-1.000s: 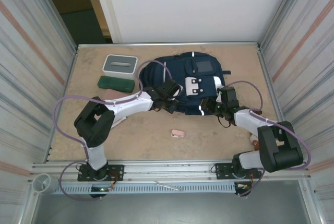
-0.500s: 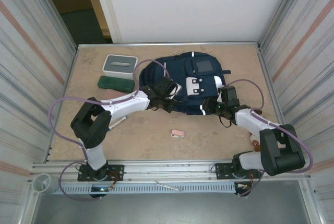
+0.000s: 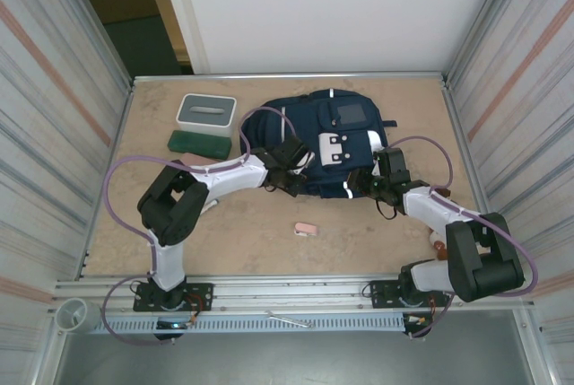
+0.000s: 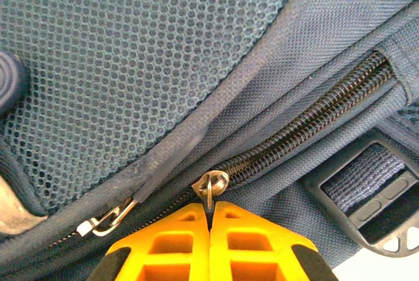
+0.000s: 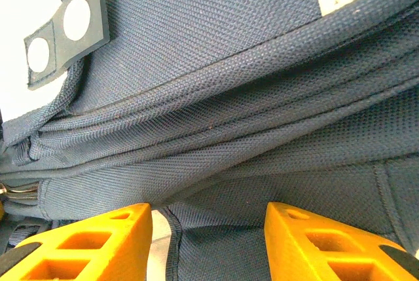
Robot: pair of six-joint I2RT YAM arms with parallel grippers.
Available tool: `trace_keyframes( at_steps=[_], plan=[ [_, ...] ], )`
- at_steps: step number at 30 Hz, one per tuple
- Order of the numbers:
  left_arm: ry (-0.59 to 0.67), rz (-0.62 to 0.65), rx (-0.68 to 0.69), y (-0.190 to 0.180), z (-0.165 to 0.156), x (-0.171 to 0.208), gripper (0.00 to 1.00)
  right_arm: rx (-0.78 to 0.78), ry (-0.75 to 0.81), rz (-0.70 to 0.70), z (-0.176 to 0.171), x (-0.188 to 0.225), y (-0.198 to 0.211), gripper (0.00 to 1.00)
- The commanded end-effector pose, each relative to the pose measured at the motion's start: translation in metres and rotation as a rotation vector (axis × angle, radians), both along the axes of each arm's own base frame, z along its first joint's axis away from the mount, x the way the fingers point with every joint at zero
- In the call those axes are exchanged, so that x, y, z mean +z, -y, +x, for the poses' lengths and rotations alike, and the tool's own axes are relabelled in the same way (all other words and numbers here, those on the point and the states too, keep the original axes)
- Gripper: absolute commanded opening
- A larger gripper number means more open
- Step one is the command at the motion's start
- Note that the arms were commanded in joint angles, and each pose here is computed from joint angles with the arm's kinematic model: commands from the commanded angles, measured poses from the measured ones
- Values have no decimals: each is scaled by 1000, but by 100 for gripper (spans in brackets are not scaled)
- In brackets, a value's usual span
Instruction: Pack the student bag
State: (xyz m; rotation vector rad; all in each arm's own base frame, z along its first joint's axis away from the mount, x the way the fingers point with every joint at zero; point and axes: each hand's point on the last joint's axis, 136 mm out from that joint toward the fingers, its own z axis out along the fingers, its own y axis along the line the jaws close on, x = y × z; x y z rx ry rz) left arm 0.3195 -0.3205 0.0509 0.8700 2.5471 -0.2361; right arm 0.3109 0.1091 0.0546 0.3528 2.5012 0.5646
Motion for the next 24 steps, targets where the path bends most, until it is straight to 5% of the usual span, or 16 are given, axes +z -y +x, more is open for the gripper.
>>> trace_keyframes(
  at_steps=[1,24],
  plan=[
    [-35,55,22,-10,-2,-13,4,2,-58,-56,-10,-16,7,48],
    [-40,182,38,-29,-7,-33,15,4,-62,-56,-9,-19,6,48]
  ],
)
